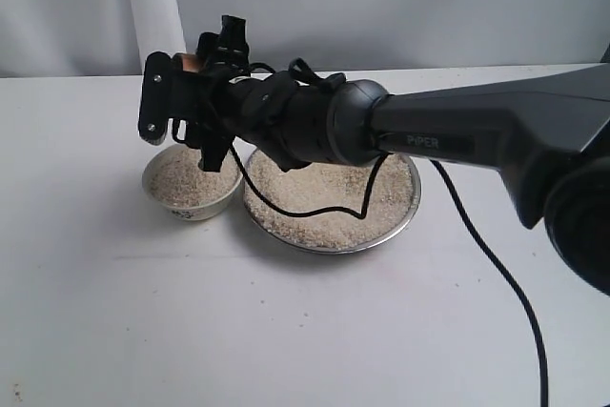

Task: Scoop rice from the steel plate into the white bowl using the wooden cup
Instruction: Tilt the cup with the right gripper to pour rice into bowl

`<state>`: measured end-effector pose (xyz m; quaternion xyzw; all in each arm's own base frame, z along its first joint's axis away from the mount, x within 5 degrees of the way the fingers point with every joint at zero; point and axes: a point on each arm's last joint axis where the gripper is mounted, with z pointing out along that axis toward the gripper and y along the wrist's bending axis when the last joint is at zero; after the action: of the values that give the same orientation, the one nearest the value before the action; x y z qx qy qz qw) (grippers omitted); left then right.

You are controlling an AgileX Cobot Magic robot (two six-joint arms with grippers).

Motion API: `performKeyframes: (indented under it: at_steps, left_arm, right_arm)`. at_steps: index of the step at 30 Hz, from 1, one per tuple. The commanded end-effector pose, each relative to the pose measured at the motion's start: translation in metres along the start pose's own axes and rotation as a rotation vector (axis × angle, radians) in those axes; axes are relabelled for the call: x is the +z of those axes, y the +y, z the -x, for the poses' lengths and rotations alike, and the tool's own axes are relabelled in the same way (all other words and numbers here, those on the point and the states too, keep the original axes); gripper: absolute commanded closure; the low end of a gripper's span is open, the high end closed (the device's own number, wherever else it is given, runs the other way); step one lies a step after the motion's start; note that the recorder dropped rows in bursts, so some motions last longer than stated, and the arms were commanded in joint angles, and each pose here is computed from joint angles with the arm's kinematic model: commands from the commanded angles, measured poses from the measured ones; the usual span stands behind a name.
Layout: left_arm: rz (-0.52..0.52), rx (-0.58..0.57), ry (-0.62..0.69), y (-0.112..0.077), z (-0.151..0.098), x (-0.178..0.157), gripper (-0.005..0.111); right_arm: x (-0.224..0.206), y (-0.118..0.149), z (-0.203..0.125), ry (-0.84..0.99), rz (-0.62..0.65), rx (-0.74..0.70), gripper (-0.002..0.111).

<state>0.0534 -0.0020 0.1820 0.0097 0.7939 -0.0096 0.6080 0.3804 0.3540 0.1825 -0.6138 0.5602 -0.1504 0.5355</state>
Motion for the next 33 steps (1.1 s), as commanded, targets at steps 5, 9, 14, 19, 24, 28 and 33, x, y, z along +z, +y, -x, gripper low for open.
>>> performKeyframes:
  at_steps: [5,9,14,19,24,28,33]
  left_arm:
    - [-0.002,-0.003,-0.007,0.000,0.000,0.000,0.107]
    - [-0.002,-0.003,-0.007,0.000,0.000,0.000,0.107]
    - [-0.002,-0.003,-0.007,0.000,0.000,0.000,0.107]
    - [-0.002,-0.003,-0.007,0.000,0.000,0.000,0.107]
    - [-0.002,-0.003,-0.007,0.000,0.000,0.000,0.107]
    - [-0.002,-0.003,-0.007,0.000,0.000,0.000,0.107]
    - [-0.002,-0.003,-0.007,0.000,0.000,0.000,0.107]
  right_arm:
    - [-0.002,-0.001,0.005,-0.011,0.014,0.047,0.108]
    - [-0.004,0.003,0.011,-0.018,0.024,0.068,0.108]
    - [-0.008,0.014,0.027,-0.058,0.060,0.058,0.108]
    - [-0.007,0.007,0.017,-0.058,0.120,0.250,0.108]
    - [-0.011,-0.006,0.012,-0.016,0.063,0.318,0.108]
    - [-0.011,-0.005,0.016,-0.052,0.059,0.138,0.108]
    - [-0.011,-0.001,0.022,-0.077,0.056,0.024,0.108]
